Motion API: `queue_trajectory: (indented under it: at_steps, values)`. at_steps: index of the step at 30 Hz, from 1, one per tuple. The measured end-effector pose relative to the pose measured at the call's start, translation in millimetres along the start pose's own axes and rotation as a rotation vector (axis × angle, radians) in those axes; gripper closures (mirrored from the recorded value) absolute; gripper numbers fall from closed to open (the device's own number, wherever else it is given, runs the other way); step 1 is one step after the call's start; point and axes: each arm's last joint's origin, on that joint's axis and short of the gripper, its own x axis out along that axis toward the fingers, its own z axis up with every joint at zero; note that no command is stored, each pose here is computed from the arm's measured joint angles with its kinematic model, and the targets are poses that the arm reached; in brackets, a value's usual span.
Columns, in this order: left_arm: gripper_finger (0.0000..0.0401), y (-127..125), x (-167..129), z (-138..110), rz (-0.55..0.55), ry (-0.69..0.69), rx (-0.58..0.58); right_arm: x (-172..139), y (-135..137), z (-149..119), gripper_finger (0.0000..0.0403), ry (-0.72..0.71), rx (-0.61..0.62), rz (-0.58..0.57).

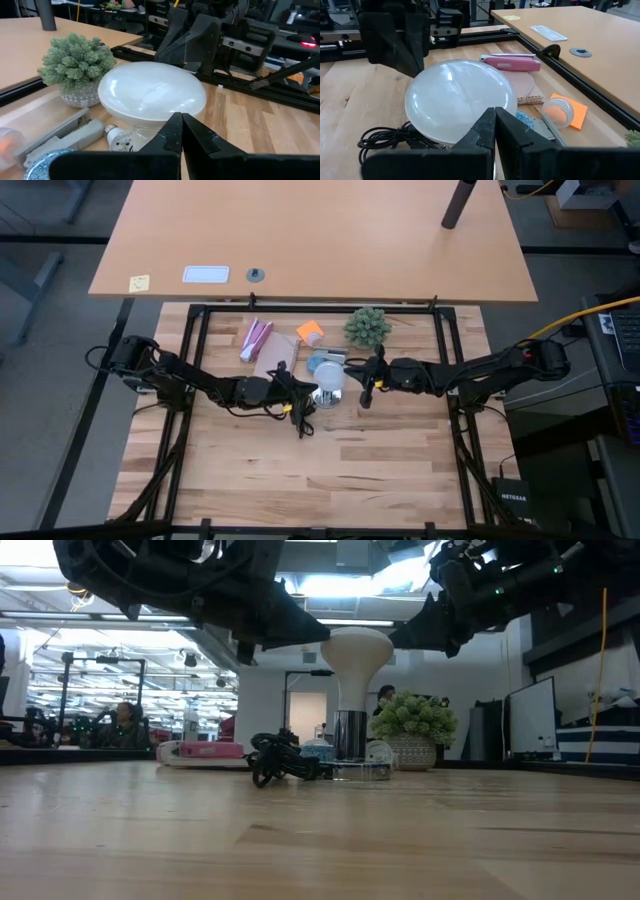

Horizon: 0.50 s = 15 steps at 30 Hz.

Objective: Screw lightbulb
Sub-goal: Insert the lightbulb into the silver lamp socket

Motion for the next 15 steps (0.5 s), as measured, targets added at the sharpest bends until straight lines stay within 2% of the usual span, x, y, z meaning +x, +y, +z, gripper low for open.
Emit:
queue_trajectory:
  at_steps: [5, 15]
  values:
    - [0.0401, 0.0, -0.2, -0.4, 0.002, 0.005, 0.011, 0.0, 0.7, -0.5, 0.0387, 0.007, 0.032, 0.031]
    - [0.0401, 2.6, -0.5, -0.3, 0.091, -0.011, 0.034, -0.5, 3.0, -0.5, 0.0387, 0.021, 0.128, 0.109]
